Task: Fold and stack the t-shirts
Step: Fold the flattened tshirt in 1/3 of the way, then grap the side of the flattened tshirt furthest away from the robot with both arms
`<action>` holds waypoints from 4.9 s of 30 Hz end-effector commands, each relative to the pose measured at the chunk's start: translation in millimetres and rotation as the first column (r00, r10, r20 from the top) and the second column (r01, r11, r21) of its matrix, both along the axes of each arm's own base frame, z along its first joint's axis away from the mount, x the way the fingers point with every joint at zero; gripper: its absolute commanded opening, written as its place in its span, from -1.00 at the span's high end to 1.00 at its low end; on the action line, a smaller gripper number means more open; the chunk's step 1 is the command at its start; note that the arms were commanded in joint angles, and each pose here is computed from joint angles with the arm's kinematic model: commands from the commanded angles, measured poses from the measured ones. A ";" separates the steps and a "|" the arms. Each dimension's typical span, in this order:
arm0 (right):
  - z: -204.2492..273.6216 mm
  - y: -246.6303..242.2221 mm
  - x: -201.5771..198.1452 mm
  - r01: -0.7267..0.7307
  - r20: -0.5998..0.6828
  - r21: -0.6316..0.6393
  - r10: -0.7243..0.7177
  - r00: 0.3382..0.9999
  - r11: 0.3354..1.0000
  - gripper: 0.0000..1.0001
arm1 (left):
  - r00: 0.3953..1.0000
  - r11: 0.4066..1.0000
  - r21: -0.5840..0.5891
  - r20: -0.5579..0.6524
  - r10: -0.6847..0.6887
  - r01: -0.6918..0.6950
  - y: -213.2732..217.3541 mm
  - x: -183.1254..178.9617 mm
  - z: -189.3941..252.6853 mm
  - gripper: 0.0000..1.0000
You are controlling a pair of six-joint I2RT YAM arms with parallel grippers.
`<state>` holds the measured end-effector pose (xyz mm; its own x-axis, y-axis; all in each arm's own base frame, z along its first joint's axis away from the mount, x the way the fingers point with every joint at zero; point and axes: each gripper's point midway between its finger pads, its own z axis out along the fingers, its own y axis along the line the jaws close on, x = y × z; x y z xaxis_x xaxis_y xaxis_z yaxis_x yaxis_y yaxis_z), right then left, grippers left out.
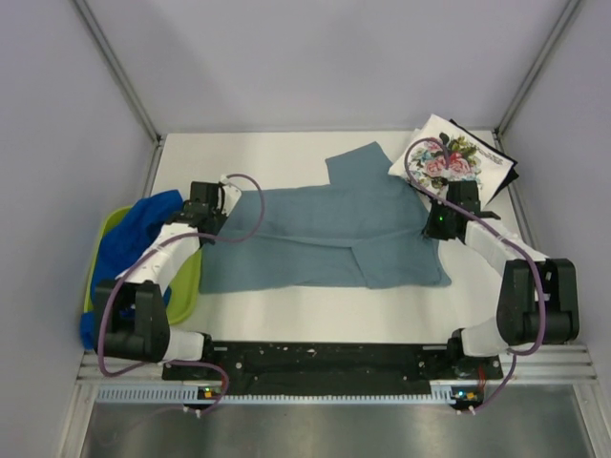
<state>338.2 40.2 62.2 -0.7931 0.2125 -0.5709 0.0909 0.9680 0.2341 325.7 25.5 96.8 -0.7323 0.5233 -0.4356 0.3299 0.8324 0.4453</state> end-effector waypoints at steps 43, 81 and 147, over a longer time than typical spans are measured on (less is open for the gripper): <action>-14.1 -32.7 -113.4 0.638 -0.113 0.116 -0.628 0.770 0.761 -0.54 | 0.735 0.788 -0.029 -0.341 -0.586 0.615 -36.7 -133.9 -86.1 -0.35; 51.8 -131.9 -152.2 0.942 0.019 0.155 -0.954 0.299 0.298 -0.83 | 0.652 0.731 -0.248 -0.336 -0.680 0.635 -69.1 -172.5 -4.2 -0.34; 64.9 166.8 124.5 -0.383 -0.037 -0.090 0.381 0.924 0.920 1.00 | 0.784 0.843 -0.278 -0.318 -0.534 0.461 -47.8 38.5 -33.9 1.00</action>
